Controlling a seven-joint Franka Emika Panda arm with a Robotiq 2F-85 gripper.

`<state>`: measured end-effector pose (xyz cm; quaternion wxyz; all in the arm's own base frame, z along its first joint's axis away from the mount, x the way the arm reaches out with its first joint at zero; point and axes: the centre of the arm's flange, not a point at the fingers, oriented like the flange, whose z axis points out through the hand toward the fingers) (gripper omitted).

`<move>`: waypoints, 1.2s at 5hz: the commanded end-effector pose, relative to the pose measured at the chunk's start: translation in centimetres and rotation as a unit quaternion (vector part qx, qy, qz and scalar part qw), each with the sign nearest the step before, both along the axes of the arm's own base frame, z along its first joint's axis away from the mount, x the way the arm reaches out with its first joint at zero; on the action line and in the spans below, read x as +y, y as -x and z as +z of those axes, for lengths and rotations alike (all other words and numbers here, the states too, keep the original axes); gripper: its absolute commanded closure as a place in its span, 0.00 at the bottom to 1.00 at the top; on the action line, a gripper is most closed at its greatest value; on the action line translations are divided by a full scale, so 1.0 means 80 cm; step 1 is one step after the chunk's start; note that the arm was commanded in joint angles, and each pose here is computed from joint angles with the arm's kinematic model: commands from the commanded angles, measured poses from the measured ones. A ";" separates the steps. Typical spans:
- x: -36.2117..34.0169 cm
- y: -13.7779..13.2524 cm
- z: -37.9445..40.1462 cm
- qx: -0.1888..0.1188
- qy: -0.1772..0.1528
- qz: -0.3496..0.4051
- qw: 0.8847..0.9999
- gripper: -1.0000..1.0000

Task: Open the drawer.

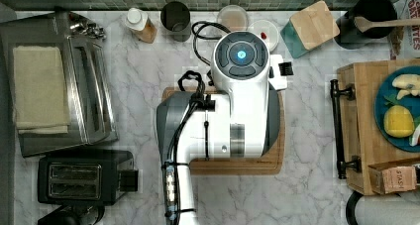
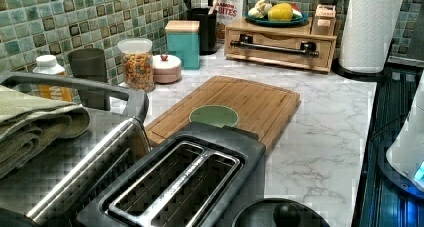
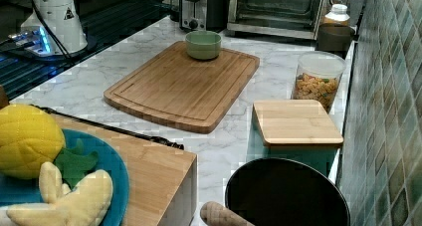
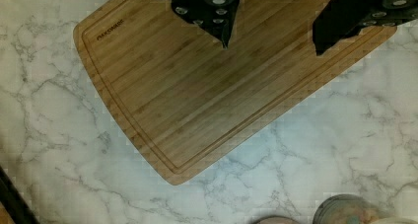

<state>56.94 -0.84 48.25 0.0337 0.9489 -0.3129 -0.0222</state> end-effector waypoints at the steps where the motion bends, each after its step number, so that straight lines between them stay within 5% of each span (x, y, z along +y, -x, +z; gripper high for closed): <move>1: 0.002 0.000 0.000 0.000 0.002 0.003 1.000 0.00; 3: -0.038 0.025 -0.019 0.022 0.024 0.111 0.993 0.00; 6: -0.186 0.073 -0.056 0.010 0.029 0.304 0.952 0.00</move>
